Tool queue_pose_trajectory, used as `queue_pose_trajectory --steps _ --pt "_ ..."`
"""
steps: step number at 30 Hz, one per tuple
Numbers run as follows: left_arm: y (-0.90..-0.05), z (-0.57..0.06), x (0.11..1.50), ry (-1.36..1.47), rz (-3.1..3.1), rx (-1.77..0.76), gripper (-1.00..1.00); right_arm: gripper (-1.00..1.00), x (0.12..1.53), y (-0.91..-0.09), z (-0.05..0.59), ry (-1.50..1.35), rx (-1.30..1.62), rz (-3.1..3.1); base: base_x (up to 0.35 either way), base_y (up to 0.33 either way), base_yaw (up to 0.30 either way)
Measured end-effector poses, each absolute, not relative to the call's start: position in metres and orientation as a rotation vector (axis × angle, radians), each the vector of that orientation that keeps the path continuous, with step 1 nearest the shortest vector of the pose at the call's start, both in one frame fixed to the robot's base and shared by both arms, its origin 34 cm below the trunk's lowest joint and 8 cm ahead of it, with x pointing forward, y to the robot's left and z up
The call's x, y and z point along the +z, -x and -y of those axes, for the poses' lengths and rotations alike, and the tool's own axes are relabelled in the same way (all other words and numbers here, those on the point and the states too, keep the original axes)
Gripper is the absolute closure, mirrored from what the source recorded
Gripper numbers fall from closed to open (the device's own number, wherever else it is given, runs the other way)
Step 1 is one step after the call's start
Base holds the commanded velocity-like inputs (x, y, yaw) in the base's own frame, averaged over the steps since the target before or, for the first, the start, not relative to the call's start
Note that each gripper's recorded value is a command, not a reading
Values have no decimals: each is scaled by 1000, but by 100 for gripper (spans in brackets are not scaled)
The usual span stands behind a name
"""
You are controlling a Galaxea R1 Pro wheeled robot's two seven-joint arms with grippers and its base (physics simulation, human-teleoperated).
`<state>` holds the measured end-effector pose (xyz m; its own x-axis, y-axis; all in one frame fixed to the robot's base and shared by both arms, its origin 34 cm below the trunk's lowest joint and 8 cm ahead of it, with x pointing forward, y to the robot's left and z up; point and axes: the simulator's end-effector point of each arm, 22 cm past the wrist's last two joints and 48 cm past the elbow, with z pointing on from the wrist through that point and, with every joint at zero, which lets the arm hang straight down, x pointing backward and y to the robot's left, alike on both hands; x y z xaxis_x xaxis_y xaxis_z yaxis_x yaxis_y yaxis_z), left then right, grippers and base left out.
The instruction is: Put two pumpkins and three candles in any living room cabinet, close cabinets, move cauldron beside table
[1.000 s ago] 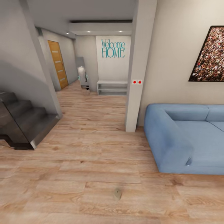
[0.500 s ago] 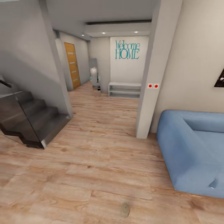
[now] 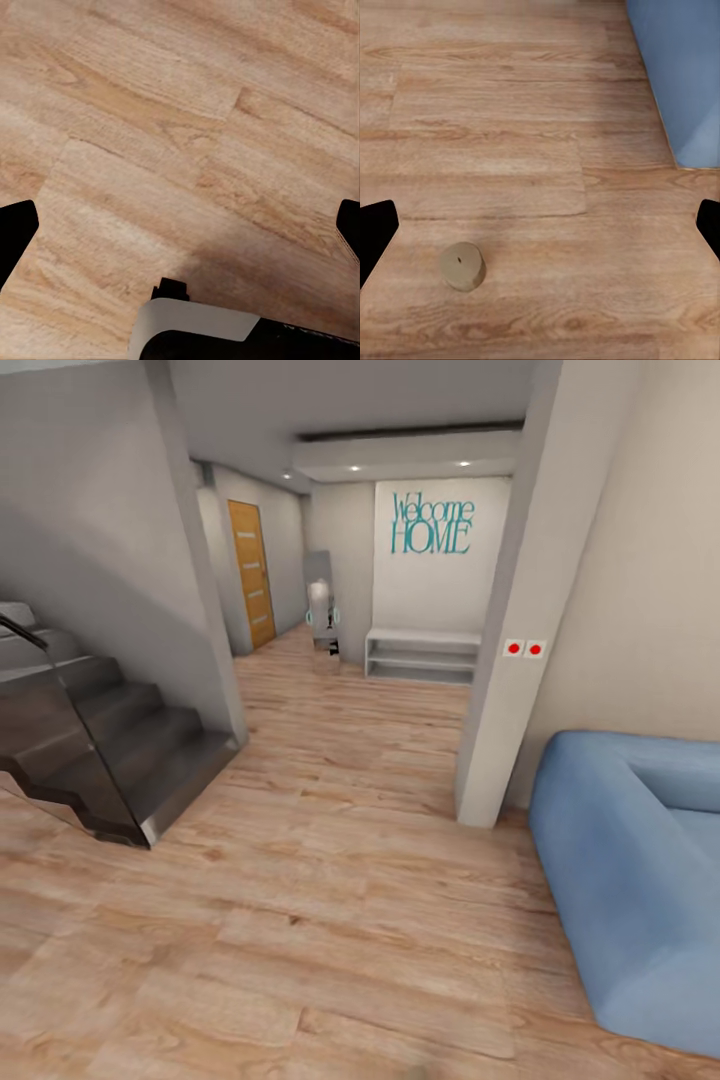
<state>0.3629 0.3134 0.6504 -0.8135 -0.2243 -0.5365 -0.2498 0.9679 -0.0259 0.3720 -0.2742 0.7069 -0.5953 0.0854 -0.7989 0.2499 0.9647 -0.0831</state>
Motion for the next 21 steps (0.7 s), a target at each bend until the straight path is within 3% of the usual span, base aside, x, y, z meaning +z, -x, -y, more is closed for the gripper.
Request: queue_pose_trajectory --steps 8,21 --pt "-366 -313 653 331 -2546 59 -100 -100 709 -374 274 -234 -230 -2201 259 0 0" --pt "-368 -316 650 346 -2542 71 -100 -100 700 -373 269 -217 -206 -2234 17 0 0"
